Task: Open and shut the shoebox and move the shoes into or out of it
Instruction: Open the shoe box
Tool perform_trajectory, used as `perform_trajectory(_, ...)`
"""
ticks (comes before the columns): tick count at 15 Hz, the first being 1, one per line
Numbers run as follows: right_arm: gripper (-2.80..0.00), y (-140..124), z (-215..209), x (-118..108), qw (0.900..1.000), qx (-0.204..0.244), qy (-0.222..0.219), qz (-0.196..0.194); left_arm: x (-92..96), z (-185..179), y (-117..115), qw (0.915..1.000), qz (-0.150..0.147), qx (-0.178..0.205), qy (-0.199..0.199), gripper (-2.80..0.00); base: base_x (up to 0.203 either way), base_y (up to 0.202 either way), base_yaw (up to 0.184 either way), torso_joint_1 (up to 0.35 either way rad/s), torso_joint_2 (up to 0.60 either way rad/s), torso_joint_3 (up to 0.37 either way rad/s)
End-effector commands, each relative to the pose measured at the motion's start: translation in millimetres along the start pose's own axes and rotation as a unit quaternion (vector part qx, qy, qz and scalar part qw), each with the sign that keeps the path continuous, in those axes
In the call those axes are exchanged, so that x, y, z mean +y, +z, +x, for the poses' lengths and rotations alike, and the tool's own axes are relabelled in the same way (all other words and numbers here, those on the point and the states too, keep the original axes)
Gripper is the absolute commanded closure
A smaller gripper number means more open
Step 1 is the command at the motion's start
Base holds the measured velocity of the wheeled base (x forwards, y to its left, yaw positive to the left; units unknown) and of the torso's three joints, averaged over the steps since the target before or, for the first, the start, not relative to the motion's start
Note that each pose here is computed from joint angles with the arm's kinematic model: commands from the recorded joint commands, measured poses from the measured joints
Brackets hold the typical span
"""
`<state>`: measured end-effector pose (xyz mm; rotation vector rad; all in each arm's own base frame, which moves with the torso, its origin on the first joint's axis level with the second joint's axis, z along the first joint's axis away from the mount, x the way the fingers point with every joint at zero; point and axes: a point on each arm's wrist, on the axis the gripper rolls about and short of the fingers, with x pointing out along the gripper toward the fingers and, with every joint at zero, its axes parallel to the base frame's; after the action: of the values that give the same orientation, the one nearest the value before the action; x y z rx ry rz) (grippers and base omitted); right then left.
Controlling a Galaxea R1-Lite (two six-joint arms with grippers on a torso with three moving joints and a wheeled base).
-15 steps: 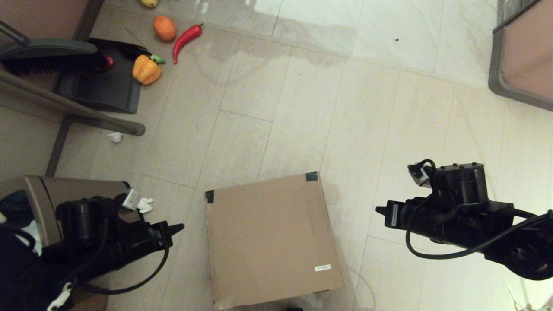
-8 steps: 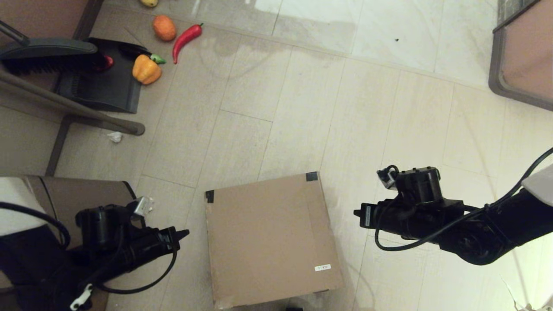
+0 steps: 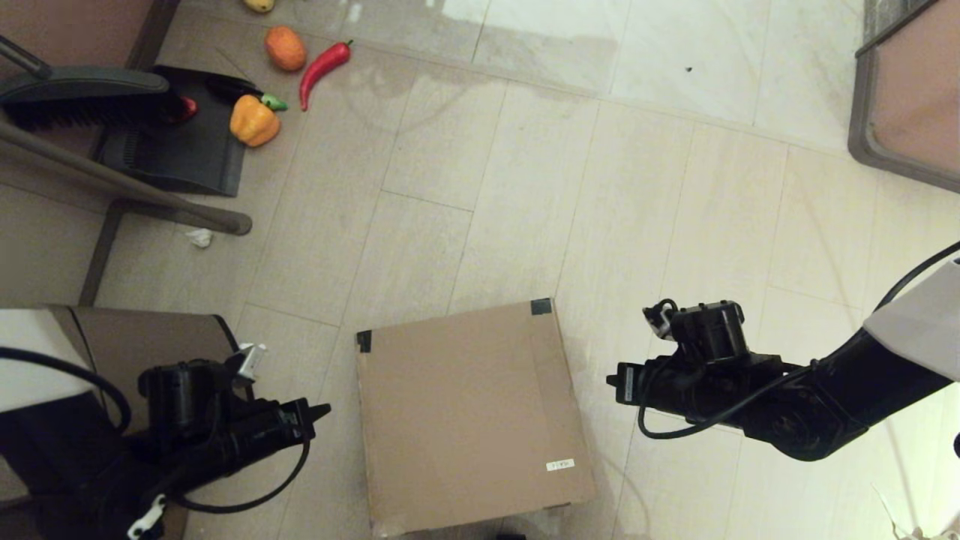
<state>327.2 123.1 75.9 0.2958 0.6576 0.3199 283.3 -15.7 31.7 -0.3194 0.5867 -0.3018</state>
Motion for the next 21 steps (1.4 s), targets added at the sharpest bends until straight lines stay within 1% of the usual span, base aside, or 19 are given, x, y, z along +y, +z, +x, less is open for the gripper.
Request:
perform_trajectory(1, 0.00, 0, 0, 0, 1.000, -0.001, 0.002, 0.000, -1.5, 0, 1, 1.0000, 0.002, -0.003, -0.003, 0.00, 0.000, 0.000, 0.000, 0.000, 0.00, 0.000)
perform_trajectory(6, 0.00, 1, 0, 0, 1.000, -0.003, 0.000, 0.002, -2.0, 2, -2, 1.0000, 0.002, 0.003, -0.005, 0.00, 0.000, 0.000, 0.000, 0.000, 0.00, 0.000)
perform_trajectory(8, 0.00, 0, 2, 0, 1.000, -0.001, -0.001, 0.004, -6.4, 4, -3, 0.9999, 0.006, 0.007, -0.012, 0.00, 0.000, 0.000, 0.000, 0.000, 0.00, 0.000)
perform_trajectory(11, 0.00, 0, 4, 0, 1.000, -0.001, 0.000, 0.008, -4.0, 9, -8, 0.9999, 0.005, 0.014, -0.001, 0.00, 0.000, 0.000, 0.000, 0.000, 0.00, 0.000)
perform_trajectory(13, 0.00, -2, 10, -2, 1.000, 0.004, -0.005, 0.007, -1.7, 18, -5, 0.9998, 0.007, 0.006, 0.020, 0.00, 0.000, 0.000, 0.000, 0.000, 0.00, 0.000)
perform_trajectory(15, 0.00, -5, 13, -4, 1.000, 0.010, -0.008, 0.007, 2.5, 30, -3, 0.9995, 0.006, 0.002, 0.030, 0.00, 0.000, 0.000, 0.000, 0.000, 0.00, 0.000)
perform_trajectory(18, 0.00, -11, 18, -6, 1.000, 0.020, -0.012, 0.009, 8.5, 44, -14, 0.9993, -0.001, 0.020, 0.032, 0.00, 0.000, 0.000, 0.000, 0.000, 0.00, 0.000)
perform_trajectory(21, 0.00, -15, 22, -8, 1.000, 0.019, -0.011, 0.010, 7.6, 55, -13, 0.9997, 0.006, 0.010, 0.023, 0.00, 0.000, 0.000, 0.000, 0.000, 0.00, 0.000)
